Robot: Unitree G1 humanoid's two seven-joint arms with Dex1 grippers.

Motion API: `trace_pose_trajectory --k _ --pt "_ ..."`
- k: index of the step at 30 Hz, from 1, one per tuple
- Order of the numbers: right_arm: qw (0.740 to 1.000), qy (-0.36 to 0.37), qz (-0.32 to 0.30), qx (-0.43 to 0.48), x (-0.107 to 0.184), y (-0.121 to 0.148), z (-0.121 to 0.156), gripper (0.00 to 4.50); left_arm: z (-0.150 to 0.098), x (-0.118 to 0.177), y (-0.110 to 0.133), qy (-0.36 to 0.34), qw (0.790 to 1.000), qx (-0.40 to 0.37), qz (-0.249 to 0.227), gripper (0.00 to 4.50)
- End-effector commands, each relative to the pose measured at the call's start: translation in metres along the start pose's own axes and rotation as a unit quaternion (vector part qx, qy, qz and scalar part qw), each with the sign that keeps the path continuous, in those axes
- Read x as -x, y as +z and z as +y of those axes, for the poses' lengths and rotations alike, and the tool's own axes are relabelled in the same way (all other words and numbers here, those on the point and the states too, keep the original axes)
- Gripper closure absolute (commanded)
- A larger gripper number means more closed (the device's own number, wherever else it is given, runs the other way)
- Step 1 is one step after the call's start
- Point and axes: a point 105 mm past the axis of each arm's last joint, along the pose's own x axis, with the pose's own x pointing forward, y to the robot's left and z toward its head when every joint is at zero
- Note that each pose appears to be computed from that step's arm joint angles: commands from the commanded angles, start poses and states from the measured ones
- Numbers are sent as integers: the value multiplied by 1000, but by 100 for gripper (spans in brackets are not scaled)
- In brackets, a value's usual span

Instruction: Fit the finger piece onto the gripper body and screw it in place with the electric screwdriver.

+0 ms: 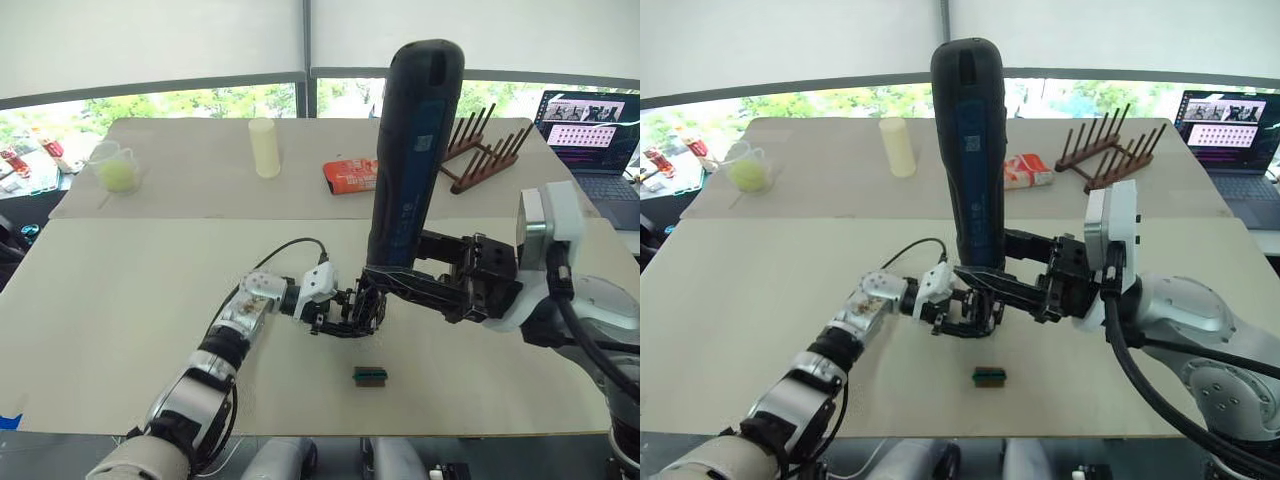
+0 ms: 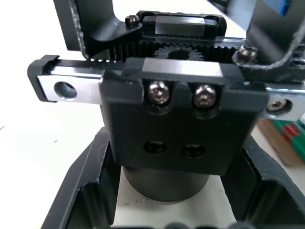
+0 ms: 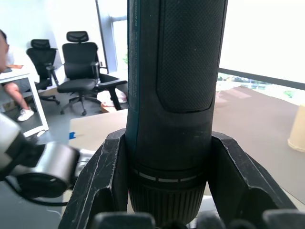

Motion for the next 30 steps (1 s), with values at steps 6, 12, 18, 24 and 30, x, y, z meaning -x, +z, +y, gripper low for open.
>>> trace_pose_trajectory --k 6,12,18,24,30 --pt "1000 6 -17 21 0 10 11 258 20 2 -1 22 999 -33 37 109" --pt "1000 5 -21 21 0 9 9 258 17 24 -8 64 998 -7 19 0" --pt "1000 7 -23 20 0 7 5 258 2 30 -10 136 991 9 -9 0" --pt "999 11 -23 21 -1 6 4 258 -8 13 -4 184 982 25 -28 0" --pt "999 8 -24 24 -5 5 1 258 -14 -2 2 192 981 24 -35 0"
